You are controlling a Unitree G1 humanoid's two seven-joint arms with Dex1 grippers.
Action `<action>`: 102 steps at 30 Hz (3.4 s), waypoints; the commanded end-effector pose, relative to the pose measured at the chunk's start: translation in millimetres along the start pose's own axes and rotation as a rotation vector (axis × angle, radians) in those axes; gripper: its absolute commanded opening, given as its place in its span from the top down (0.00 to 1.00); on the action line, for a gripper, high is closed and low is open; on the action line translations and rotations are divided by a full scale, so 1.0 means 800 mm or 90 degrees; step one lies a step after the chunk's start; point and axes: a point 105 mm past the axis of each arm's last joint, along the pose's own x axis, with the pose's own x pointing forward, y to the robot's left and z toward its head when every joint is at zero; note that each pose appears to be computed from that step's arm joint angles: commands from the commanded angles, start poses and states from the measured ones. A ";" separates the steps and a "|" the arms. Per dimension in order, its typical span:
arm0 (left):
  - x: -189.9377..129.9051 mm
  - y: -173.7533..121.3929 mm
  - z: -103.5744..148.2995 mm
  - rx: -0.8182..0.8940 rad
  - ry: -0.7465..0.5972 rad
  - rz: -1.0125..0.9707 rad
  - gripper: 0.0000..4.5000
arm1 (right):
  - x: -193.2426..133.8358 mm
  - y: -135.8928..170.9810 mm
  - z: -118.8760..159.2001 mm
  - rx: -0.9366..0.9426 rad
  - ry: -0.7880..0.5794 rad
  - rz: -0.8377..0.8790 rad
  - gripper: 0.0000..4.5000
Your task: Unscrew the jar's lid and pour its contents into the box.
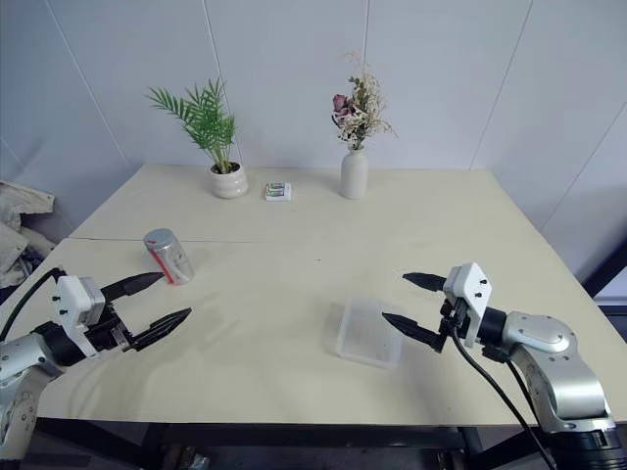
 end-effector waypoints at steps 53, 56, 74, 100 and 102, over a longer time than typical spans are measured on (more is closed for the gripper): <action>0.078 0.159 -0.079 -0.088 0.049 0.404 0.01 | 0.146 0.041 0.129 -0.033 -0.282 0.151 0.00; 0.081 0.157 -0.078 -0.089 0.048 0.397 0.01 | 0.146 0.041 0.130 -0.032 -0.284 0.148 0.00; 0.109 0.135 -0.047 -0.075 -0.043 0.281 0.58 | 0.143 0.047 0.123 -0.015 -0.272 0.142 0.00; 0.145 -0.082 0.030 -0.121 -0.114 -0.344 0.58 | 0.176 0.098 0.120 0.096 -0.106 0.084 0.00; 0.146 -0.082 0.030 -0.121 -0.113 -0.347 0.58 | 0.177 0.097 0.117 0.099 -0.098 0.079 0.00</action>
